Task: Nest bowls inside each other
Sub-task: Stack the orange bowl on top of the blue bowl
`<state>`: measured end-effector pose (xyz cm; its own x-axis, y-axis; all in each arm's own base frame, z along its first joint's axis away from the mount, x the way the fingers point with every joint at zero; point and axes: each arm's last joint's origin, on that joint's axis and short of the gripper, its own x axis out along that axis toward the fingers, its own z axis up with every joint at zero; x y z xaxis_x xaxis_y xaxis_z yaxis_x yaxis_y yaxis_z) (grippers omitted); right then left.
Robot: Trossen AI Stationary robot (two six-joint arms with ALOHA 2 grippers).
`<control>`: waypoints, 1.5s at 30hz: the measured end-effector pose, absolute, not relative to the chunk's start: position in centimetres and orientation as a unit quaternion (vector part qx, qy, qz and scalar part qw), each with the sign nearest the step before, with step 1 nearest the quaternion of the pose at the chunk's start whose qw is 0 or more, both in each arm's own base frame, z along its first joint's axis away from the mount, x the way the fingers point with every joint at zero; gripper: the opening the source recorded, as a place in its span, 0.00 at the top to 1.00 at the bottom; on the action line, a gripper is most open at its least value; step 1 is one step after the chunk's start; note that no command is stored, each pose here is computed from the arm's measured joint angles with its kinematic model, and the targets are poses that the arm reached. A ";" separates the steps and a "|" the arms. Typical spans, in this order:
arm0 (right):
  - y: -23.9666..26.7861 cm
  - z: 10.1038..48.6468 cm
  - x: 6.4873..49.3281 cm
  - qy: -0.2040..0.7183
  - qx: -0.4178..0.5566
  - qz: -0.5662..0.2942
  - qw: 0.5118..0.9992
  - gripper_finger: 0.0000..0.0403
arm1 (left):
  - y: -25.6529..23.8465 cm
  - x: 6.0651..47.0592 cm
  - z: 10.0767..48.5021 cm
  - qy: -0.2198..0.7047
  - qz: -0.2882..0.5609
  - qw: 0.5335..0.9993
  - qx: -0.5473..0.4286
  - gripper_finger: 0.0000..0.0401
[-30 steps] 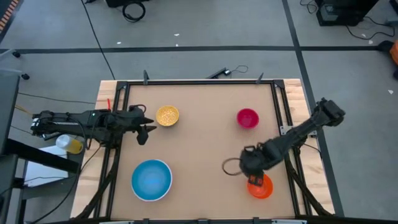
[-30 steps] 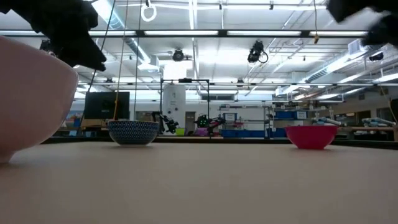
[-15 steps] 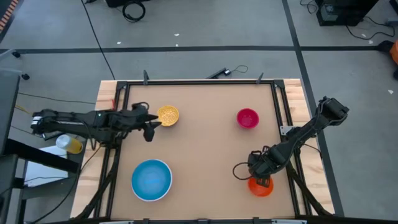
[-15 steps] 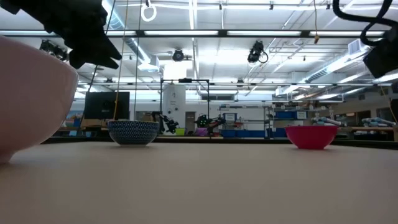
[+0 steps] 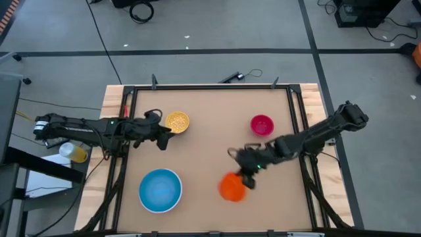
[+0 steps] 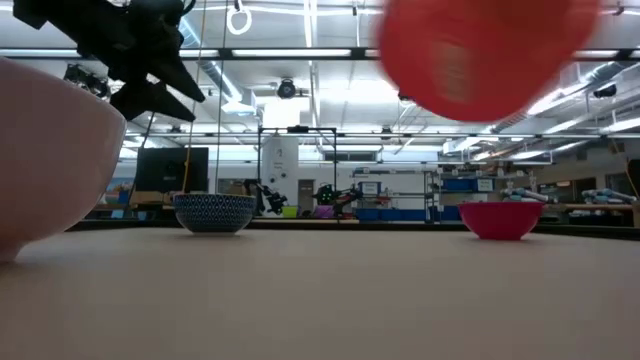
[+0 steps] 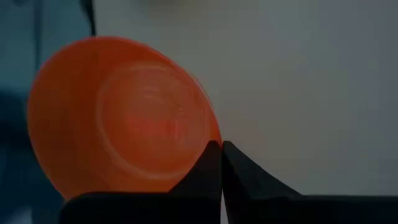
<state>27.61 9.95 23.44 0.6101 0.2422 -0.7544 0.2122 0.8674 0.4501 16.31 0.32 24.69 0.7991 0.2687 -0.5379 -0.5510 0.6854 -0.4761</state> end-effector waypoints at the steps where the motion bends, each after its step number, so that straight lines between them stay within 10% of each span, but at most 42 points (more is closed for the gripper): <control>1: 9.2 23.9 28.4 0.417 0.260 0.000 0.871 0.99 | 0.3 16.3 24.8 0.214 0.228 0.893 -0.324 0.55; 27: 5.2 24.1 51.1 0.290 0.181 0.090 0.935 0.99 | -0.2 14.4 30.0 0.251 0.184 0.917 -0.251 0.62; 45: 7.5 20.8 54.7 0.326 0.192 0.115 0.918 0.86 | -0.2 14.0 30.1 0.250 0.186 0.914 -0.261 0.62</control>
<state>54.67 7.47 20.79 0.7609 0.3369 -0.5546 -0.0862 0.8995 0.4283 13.96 -0.17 30.06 0.8051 0.2103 -0.5545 -0.4712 0.7946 -0.3828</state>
